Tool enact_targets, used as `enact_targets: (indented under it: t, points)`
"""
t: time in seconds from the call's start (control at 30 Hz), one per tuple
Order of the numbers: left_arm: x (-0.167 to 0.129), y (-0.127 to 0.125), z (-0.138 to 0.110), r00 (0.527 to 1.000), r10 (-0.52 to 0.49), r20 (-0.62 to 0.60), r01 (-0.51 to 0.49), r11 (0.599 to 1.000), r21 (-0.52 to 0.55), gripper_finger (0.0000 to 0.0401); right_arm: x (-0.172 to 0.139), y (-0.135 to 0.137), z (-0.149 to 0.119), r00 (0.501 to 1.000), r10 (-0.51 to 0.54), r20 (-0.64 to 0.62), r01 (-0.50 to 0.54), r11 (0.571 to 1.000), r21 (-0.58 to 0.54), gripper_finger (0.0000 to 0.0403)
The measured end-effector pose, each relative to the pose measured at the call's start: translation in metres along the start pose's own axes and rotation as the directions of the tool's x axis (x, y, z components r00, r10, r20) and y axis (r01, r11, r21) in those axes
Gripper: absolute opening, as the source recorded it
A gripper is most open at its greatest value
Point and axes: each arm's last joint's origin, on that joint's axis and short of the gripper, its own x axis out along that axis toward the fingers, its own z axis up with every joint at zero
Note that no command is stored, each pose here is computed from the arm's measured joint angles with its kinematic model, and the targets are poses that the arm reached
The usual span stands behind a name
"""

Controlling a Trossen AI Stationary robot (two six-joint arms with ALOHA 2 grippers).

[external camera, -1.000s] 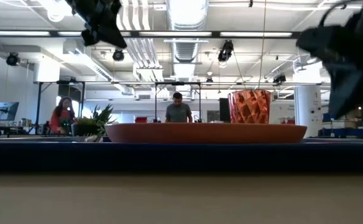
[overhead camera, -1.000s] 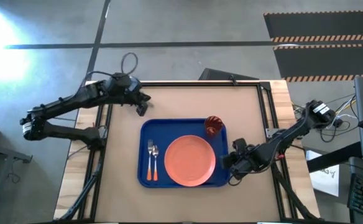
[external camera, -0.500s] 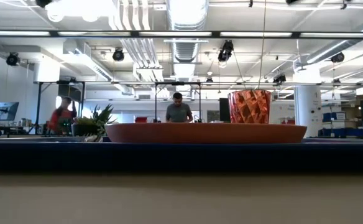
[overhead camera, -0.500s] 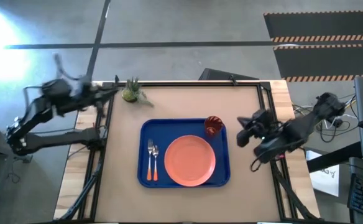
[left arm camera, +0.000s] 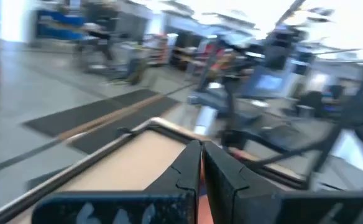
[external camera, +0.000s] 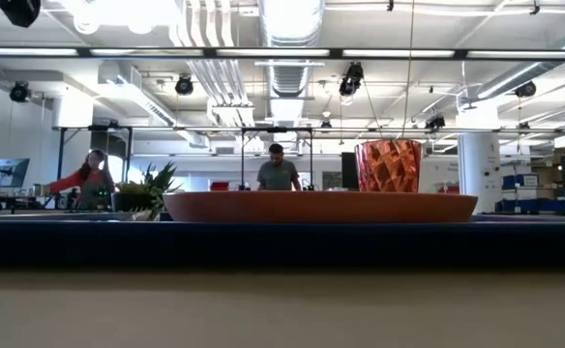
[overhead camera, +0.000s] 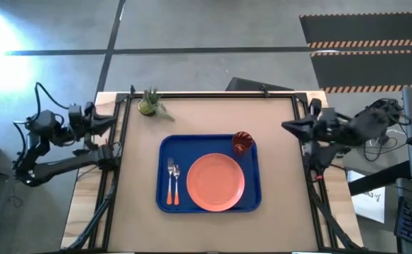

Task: Pick and place plate/cup/fork/spoon on tray
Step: Return to Home Position

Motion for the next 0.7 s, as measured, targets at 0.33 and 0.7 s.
enact_targets:
  t: [0.33,0.7]
  points:
    - [-0.019,-0.001,-0.02,0.978,-0.205,0.027,0.206,0.978,-0.037,0.0,-0.018,-0.013,-0.024,0.956,0.288,0.056,-0.288,0.958,-0.001,0.0008]
    - [-0.019,0.0,-0.03,0.964,-0.261,-0.043,0.257,0.963,-0.076,0.0,-0.01,-0.013,-0.118,0.807,0.538,0.242,-0.575,0.81,0.114,0.0008]
